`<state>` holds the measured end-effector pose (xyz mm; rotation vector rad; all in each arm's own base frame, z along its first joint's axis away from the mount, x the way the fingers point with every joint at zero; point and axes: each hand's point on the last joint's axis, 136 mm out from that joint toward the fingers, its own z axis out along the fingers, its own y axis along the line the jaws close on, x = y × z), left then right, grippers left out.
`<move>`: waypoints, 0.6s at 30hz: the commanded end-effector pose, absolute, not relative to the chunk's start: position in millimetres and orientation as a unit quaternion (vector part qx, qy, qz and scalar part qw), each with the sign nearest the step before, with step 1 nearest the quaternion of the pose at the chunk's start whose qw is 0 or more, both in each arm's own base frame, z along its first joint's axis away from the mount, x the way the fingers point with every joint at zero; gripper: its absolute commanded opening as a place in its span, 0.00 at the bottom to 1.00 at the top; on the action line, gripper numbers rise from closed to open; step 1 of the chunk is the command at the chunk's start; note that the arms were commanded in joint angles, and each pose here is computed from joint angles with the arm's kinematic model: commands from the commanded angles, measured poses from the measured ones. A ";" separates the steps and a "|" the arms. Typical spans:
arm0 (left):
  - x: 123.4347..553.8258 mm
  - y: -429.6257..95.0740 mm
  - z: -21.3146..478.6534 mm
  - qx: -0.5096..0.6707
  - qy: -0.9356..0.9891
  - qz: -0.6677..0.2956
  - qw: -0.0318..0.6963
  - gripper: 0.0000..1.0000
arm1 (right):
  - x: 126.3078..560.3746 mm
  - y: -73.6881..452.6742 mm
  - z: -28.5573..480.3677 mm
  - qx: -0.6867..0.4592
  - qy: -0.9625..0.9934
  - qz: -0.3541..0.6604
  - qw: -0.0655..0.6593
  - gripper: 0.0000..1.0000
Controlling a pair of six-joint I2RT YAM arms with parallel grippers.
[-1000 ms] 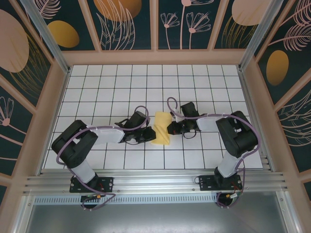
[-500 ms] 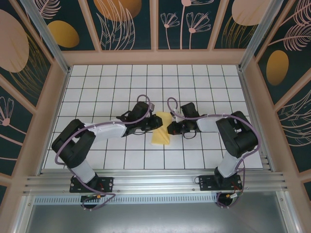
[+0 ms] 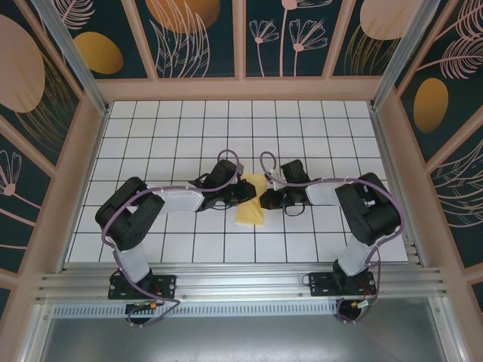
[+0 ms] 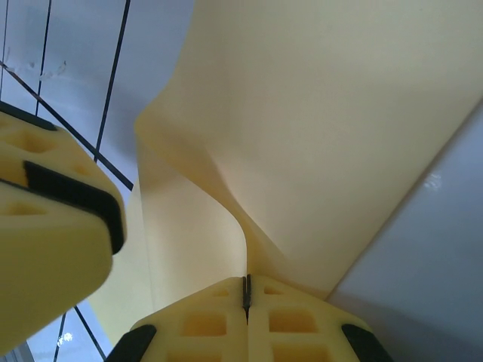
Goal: Fold a paper plane with a square sheet of paper (pick it up from the middle)
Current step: Fold the triangle a second time at the center of the table.
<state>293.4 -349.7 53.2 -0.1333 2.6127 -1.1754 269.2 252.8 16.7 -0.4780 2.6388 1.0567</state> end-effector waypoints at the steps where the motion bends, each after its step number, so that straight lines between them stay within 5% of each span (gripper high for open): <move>1: 287.2 -349.1 43.7 -0.049 0.900 -0.414 0.123 0.19 | 257.8 239.6 -5.9 -0.150 0.927 0.326 0.107 0.00; 18: 275.0 -339.6 12.0 -0.056 0.914 -0.391 0.096 0.19 | 258.4 239.5 -6.5 -0.149 0.928 0.324 0.106 0.00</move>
